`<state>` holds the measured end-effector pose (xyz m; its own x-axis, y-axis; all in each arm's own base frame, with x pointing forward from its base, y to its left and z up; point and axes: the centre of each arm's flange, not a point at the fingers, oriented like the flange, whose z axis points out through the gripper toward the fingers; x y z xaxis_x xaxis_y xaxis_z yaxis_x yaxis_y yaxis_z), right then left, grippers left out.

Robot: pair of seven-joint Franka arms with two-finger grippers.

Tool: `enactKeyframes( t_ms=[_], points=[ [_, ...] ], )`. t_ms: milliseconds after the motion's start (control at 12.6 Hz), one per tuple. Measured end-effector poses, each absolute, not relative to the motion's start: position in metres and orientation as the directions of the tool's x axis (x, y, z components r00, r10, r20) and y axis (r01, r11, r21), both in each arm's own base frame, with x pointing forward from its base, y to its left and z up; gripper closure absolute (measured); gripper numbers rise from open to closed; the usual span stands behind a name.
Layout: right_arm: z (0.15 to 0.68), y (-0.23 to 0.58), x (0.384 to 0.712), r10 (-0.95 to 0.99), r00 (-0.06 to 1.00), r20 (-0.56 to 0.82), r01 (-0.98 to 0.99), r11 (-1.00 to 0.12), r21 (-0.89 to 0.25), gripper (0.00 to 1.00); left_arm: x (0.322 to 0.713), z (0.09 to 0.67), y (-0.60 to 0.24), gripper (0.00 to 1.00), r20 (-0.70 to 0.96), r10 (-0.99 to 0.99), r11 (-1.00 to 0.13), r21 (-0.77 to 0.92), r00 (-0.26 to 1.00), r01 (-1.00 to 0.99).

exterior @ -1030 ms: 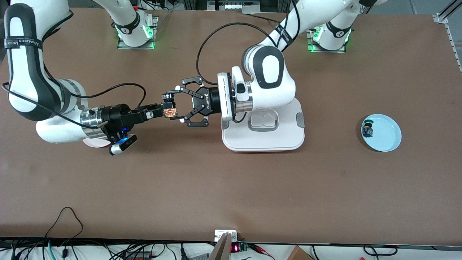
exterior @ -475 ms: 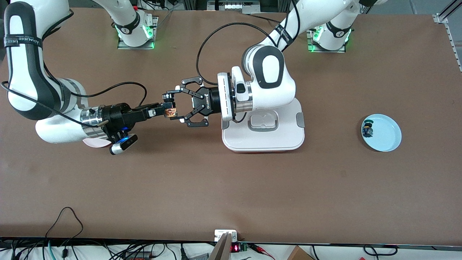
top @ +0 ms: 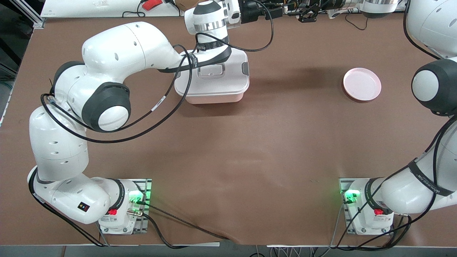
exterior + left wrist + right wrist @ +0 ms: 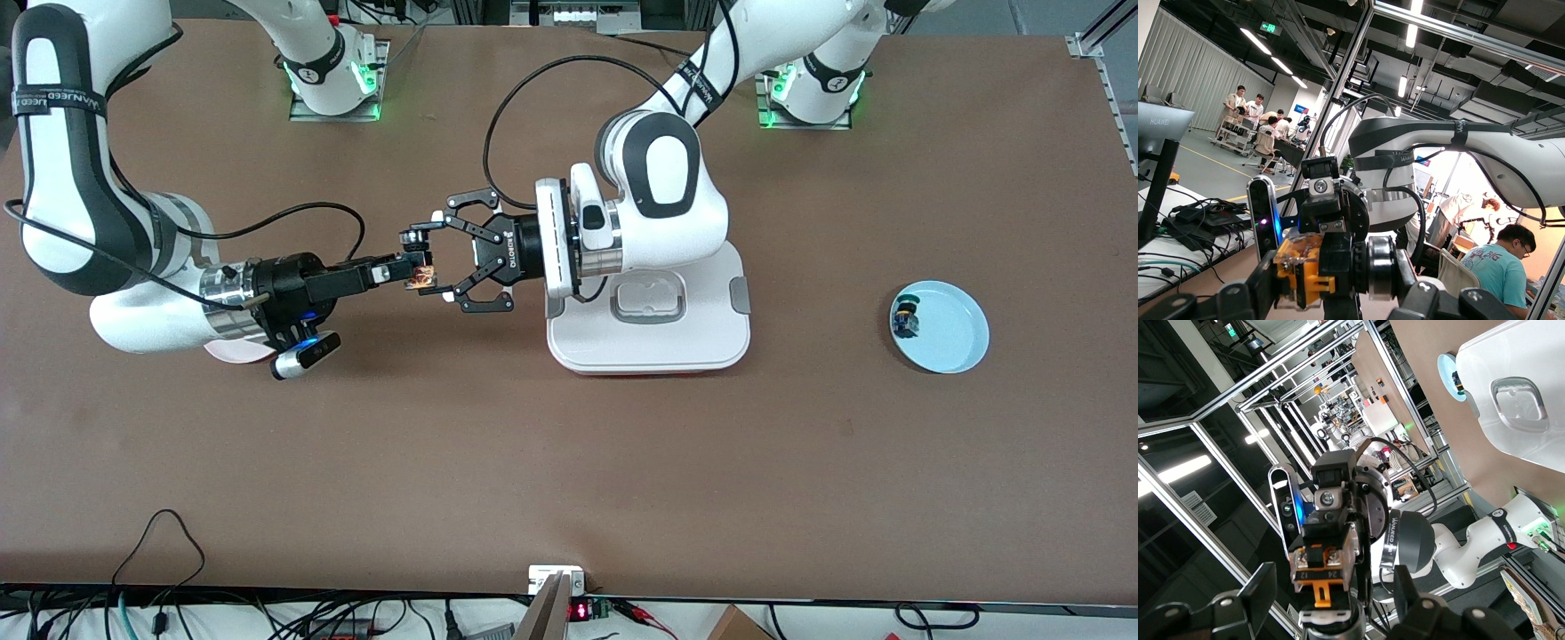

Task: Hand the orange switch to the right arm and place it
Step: 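Close the right gripper on the switch held by the left gripper, then open the left gripper and withdraw it while the right gripper holds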

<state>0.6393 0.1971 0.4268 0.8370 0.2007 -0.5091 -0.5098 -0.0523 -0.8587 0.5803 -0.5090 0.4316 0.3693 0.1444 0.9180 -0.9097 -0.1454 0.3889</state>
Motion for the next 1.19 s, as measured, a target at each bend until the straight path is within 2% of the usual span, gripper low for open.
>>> enactKeyframes(
  t_ms=[79, 238, 317, 950, 1030, 1188],
  points=[
    [0.427, 0.198, 0.639, 0.201, 0.837, -0.508, -0.509, -0.052, -0.859, 0.3, 0.58, 0.432, -0.509, 0.28, 0.918, 0.144, -0.145, 0.389, 0.369, -0.91],
    [0.428, 0.198, 0.639, 0.202, 0.838, -0.507, -0.509, -0.048, -0.86, 0.56, 0.58, 0.431, -0.509, 0.28, 0.918, 0.144, -0.146, 0.389, 0.37, -0.909],
    [0.428, 0.198, 0.64, 0.202, 0.843, -0.499, -0.5, -0.046, -0.865, 0.64, 0.58, 0.431, -0.509, 0.28, 0.915, 0.145, -0.145, 0.396, 0.377, -0.907],
    [0.426, 0.199, 0.641, 0.207, 0.877, -0.434, -0.441, -0.011, -0.897, 0.65, 0.582, 0.432, -0.508, 0.28, 0.917, 0.146, -0.148, 0.39, 0.37, -0.909],
    [0.426, 0.2, 0.641, 0.208, 0.879, -0.428, -0.437, -0.004, -0.899, 0.65, 0.583, 0.433, -0.507, 0.24, 0.917, 0.147, -0.148, 0.391, 0.37, -0.909],
    [0.426, 0.2, 0.642, 0.204, 0.885, -0.418, -0.429, 0.009, -0.903, 0.65, 0.593, 0.436, -0.496, 0.01, 0.918, 0.158, -0.164, 0.388, 0.364, -0.907]
  ],
)
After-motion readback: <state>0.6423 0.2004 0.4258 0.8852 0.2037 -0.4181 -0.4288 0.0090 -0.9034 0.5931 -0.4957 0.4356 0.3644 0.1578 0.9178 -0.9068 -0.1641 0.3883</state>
